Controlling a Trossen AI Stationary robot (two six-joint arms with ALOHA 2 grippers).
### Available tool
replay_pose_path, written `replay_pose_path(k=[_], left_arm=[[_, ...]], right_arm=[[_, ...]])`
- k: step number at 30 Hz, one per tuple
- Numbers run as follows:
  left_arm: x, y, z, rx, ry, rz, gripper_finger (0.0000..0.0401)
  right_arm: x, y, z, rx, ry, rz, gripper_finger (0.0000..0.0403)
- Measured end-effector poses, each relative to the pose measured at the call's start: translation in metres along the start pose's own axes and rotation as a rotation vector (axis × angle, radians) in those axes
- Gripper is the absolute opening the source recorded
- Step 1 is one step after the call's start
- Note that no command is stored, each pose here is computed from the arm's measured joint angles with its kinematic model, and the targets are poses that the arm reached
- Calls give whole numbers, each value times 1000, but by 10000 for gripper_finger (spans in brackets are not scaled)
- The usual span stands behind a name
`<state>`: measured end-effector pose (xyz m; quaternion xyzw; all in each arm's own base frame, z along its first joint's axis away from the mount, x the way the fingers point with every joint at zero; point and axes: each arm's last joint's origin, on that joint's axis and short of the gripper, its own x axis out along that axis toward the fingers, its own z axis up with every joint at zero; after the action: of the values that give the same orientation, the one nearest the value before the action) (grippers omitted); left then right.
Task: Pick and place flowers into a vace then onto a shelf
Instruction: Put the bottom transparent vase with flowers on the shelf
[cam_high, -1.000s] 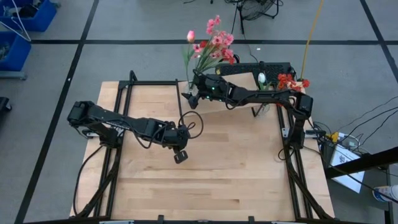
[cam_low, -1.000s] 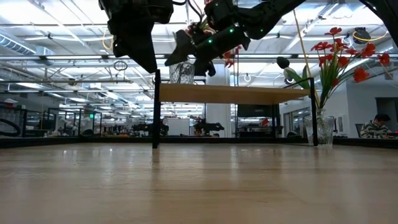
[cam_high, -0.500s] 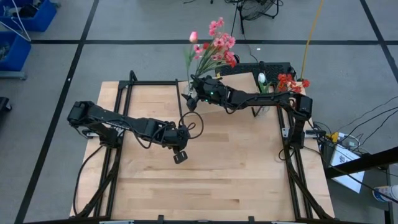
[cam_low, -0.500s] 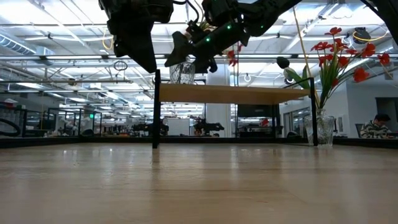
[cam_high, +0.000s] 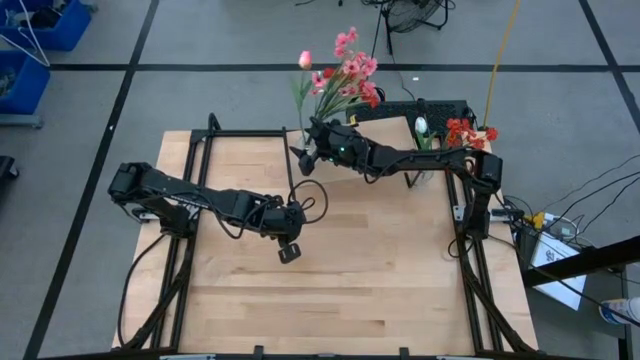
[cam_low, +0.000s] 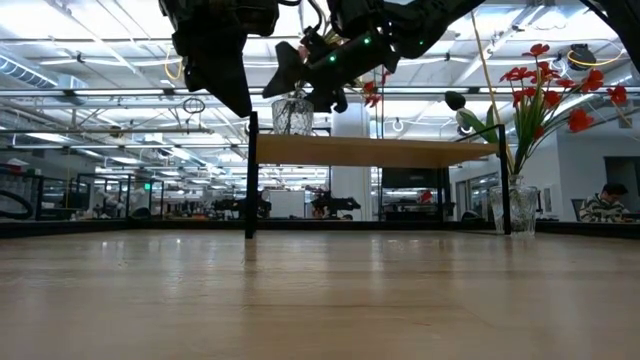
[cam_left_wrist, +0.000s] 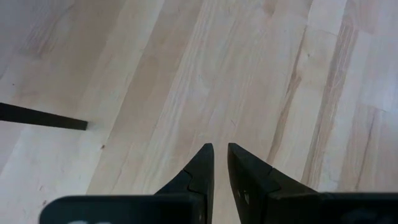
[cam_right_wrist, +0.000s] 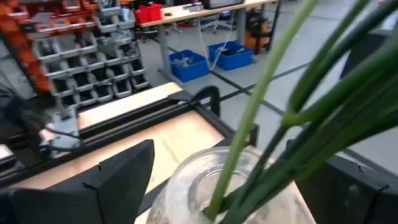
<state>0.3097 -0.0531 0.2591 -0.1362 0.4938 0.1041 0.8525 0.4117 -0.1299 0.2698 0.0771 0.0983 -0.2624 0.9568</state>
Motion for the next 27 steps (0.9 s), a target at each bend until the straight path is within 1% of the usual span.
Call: replay_pose_path(k=[2,4,8,13,17,21,24,27], left_arm=[[0,0,0,2,0,0,51],[0,0,0,2,0,0,51],[0,-1,0,7,0,-1,51],[0,-1,0,15,0,-2,51],[0,-1,0,28,-6,-5,51],[0,-1,0,28,-6,-4,51],[0,-2,0,29,-13,3,51],[0,-2,1,33,-27,12,51]], right_arm=[[0,1,0,-27,0,-12,357],[-1,3,0,-49,-3,5,357],[-2,9,2,-34,-34,18,362],[-3,11,0,-53,-21,16,395],[-3,11,-2,-46,8,17,383],[-14,16,-2,-110,86,14,379],[-26,20,0,-102,140,-47,378],[-36,24,-1,-124,143,-131,378]])
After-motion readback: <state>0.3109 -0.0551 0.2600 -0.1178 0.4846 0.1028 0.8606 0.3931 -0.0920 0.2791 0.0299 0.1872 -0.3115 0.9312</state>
